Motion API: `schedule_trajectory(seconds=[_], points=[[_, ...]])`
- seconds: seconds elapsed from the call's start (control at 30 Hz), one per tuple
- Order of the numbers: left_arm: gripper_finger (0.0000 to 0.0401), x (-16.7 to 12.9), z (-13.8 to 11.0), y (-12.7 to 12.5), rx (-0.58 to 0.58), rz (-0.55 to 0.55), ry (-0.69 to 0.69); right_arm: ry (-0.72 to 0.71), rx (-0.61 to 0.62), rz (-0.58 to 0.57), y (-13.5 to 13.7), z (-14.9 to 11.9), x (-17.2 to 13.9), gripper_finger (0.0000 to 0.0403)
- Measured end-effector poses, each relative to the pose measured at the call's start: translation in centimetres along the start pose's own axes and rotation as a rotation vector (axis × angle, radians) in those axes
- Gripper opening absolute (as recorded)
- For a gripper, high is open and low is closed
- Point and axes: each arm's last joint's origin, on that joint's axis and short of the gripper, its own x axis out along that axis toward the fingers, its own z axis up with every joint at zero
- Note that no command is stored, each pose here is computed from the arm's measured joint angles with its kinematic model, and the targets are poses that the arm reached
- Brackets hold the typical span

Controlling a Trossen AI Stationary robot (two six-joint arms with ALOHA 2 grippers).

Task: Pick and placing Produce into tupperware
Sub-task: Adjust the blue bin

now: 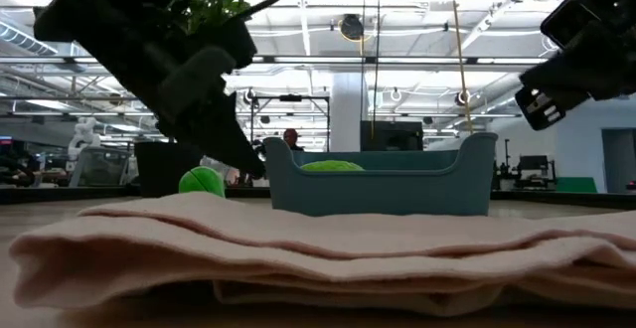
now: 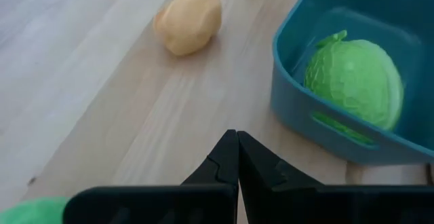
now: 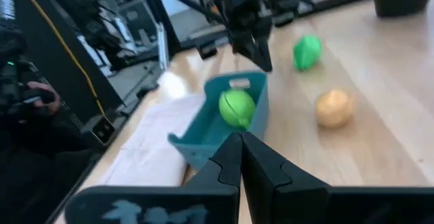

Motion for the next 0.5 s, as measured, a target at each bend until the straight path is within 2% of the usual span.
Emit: schedule_trajectory(seconds=[0.17, 0.5], points=[[0.0, 0.6, -0.3, -0.1, -0.011, -0.002, 0.002, 0.066, 0.039, -0.042, 0.7, -1.2, 0.6, 0.0], [0.0, 0.6, -0.1, -0.6, -0.027, -0.046, -0.026, 0.087, 0.038, 0.025, 2.2, -2.4, 2.3, 0.0]])
